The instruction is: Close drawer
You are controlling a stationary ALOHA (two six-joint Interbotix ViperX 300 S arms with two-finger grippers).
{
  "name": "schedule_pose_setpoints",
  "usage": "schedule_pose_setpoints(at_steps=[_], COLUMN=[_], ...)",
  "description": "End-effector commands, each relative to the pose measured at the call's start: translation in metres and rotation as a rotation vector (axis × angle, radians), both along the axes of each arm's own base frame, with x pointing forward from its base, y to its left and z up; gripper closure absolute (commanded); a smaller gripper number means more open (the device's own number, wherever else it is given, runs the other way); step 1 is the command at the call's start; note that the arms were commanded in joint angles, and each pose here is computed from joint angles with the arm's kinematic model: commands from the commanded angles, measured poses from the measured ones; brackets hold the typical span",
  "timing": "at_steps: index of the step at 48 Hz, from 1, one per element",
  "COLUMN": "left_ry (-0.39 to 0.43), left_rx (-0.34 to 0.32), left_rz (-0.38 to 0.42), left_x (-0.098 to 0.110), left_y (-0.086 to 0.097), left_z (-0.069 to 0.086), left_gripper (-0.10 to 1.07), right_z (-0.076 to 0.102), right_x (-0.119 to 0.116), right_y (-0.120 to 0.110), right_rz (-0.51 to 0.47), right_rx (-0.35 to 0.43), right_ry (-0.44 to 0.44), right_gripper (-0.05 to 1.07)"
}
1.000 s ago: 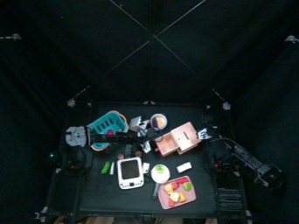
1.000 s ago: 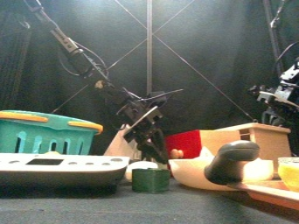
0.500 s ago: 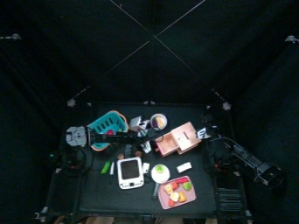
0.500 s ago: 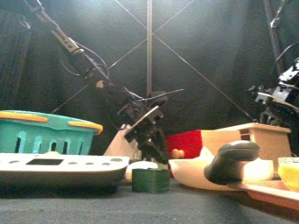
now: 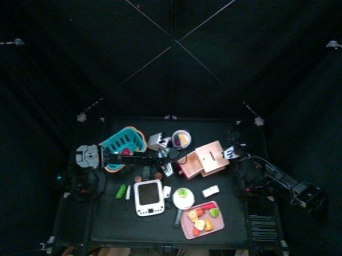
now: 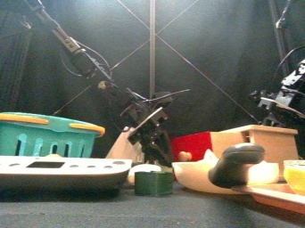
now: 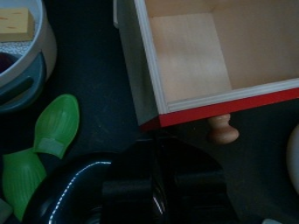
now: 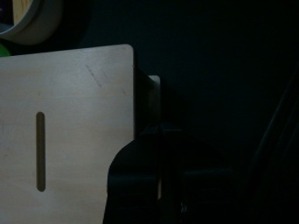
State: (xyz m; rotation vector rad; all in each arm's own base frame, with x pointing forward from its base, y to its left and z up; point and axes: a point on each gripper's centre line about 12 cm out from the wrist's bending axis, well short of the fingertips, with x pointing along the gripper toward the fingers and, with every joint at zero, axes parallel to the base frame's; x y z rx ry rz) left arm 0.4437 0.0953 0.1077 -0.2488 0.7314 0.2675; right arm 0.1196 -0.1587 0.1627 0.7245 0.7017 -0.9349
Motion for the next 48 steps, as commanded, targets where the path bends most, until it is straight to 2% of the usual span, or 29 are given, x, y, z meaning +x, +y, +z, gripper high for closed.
schedule_pose_setpoints(at_steps=[1, 11, 17, 33, 40, 48], left_ry=[-0.037, -0.062, -0.08, -0.101, -0.106, -0.138], left_rx=[0.012, 0.017, 0.024, 0.041, 0.045, 0.057], left_rz=[0.003, 0.001, 0.029, 0.069, 0.067, 0.056], left_x=[-0.003, -0.01, -0.006, 0.012, 0.018, 0.025], left_y=[0.001, 0.0, 0.017, 0.044, 0.046, 0.047], left_z=[0.021, 0.033, 0.036, 0.036, 0.034, 0.044], left_gripper=[0.56, 0.56, 0.56, 0.56, 0.56, 0.56], right_z=[0.003, 0.004, 0.004, 0.004, 0.004, 0.005], right_x=[0.003, 0.003, 0.003, 0.004, 0.004, 0.004], right_y=[-0.001, -0.001, -0.001, -0.001, -0.001, -0.002], right_rz=[0.009, 0.009, 0.009, 0.013, 0.015, 0.013], right_rx=[-0.012, -0.015, -0.016, -0.015, -0.017, -0.023], right_ry=[-0.009, -0.011, -0.012, -0.01, -0.01, -0.015], right_gripper=[0.98, 0.98, 0.98, 0.98, 0.98, 0.98])
